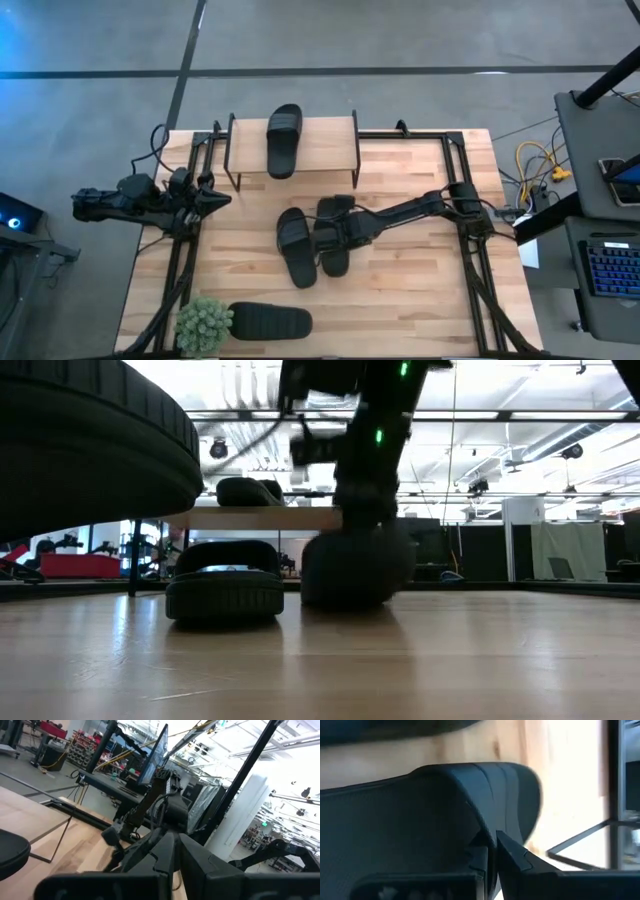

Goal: Pick and place slides into the shelf
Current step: Put the black slide on the shelf

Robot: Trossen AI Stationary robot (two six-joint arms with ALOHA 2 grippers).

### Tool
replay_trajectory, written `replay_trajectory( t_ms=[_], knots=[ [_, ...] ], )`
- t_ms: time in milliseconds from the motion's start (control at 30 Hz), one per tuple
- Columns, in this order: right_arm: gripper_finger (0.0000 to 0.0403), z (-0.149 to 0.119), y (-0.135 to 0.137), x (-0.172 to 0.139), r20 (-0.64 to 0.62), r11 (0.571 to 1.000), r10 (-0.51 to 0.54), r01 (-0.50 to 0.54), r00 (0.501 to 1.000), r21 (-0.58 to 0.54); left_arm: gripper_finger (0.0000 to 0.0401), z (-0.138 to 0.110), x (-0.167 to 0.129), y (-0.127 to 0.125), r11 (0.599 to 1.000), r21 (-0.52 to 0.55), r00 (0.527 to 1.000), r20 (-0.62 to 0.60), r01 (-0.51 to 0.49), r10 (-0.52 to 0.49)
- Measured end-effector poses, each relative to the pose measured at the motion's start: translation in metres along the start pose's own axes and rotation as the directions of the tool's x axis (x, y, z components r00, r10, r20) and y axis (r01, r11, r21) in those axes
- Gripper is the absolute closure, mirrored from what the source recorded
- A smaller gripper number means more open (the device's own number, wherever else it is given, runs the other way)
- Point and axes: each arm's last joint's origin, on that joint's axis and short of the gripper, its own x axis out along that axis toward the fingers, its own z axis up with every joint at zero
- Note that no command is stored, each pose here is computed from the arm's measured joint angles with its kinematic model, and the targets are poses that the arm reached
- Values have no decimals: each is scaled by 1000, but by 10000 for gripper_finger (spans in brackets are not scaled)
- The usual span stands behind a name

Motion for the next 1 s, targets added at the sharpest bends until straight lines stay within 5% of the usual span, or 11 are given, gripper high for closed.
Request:
replay_trajectory(
  t_ms=[233, 533, 800, 1000],
  knots=[
    [389, 12, -28, -78, 202, 980, 51, -88, 978, 178, 391, 0, 0, 0, 1000, 1, 1000, -2, -1, 1],
    [389, 27, -81, -150, 353, 915, -391, 315, 850, 254, 391, -1, 1, 0, 1000, 2, 1000, -6, -6, 6],
    [390, 39, -144, -120, 251, 858, -510, 463, 823, 222, 391, -1, 1, 0, 1000, 2, 1000, -3, -10, 10],
    [390, 43, -184, -74, 193, 871, -490, 485, 850, 79, 391, 0, 1, 1, 999, 3, 999, 9, -33, 33]
  ],
)
